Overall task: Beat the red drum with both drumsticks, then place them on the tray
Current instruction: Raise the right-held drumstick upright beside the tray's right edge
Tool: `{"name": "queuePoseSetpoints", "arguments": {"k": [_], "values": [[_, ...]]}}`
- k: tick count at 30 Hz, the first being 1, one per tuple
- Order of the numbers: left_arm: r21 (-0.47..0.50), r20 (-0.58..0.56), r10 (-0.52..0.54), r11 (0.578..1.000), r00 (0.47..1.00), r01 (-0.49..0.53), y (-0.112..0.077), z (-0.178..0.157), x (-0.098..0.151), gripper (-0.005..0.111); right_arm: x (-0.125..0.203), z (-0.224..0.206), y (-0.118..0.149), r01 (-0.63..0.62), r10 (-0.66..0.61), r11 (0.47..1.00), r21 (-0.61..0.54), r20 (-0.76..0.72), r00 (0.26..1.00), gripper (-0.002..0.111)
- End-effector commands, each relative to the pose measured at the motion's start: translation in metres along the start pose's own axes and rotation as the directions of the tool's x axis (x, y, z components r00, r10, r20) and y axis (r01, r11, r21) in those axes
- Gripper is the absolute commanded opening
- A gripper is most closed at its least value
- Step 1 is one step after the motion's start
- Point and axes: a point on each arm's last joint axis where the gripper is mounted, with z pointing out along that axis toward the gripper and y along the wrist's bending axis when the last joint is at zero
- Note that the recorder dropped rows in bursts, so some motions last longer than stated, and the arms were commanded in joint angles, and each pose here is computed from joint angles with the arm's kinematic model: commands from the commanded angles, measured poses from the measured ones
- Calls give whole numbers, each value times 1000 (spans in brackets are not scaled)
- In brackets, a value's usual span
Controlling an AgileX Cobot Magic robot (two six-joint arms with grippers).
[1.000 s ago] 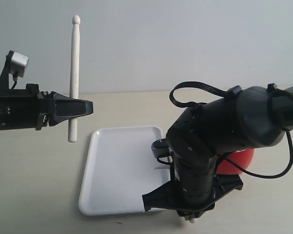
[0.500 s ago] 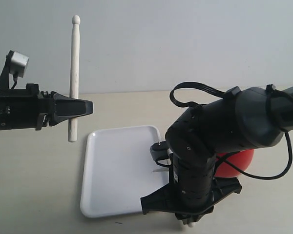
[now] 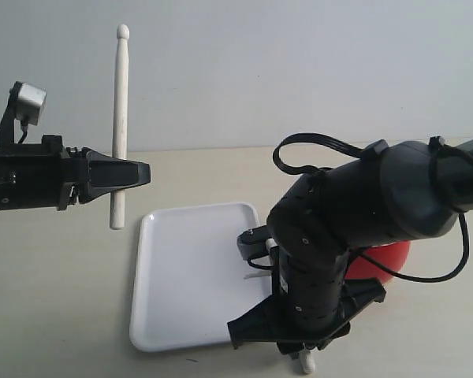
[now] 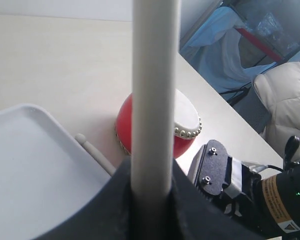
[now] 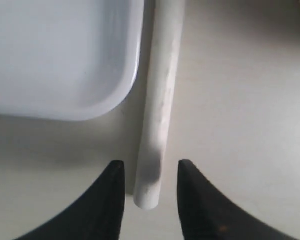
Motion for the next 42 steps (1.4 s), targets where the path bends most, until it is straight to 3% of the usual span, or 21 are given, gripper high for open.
{"name": "queuePoseSetpoints", "arguments": {"k": [1,5,11,42], "values": [[13,24,1,1000,1000,-1,-2,-2,-5,0,-5,1,-11,-3,2,999,-46,-25,1000,35],[13,24,1,1000,1000,-1,-2,-2,-5,0,-11,3,-23,-6,4,998,-66,-35,999,35],[11,24,1,1000,1000,-1,-2,-2,-5,0,-22,-8,-14,69,-69,988,-140,0,998,35],[13,24,-2,1000,1000,1,-2,-2,-5,0,-30,8,-15,31,-37,992,-120,-46,998,35]]}}
